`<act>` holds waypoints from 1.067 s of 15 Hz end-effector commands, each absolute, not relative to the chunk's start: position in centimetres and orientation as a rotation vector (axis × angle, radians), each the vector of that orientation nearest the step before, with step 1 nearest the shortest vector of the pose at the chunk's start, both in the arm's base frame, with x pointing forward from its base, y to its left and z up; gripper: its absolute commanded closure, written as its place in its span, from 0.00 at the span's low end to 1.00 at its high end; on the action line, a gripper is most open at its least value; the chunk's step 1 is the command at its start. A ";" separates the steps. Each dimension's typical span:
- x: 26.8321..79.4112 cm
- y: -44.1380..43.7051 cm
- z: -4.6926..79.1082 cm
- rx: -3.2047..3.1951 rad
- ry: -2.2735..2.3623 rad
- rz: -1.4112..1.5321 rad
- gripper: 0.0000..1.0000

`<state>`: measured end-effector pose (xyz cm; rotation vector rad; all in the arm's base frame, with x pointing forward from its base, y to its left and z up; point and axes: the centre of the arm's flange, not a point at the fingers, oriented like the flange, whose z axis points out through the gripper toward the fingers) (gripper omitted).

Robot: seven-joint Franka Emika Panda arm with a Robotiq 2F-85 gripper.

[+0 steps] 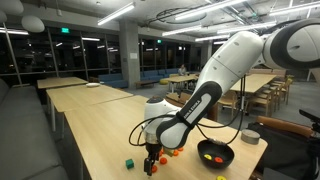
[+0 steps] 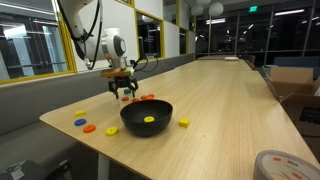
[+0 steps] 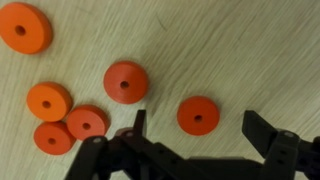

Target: Place one yellow ring and five orange rings inside the black bowl

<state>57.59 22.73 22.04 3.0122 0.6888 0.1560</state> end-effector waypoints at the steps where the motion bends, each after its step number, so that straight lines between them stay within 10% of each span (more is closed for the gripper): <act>1: 58.5 23.1 22.4 3.004 0.689 0.152 0.34; 7: 58.5 23.2 22.8 3.001 0.681 0.153 0.80; 16: 56.9 14.7 29.5 2.844 0.200 0.080 0.82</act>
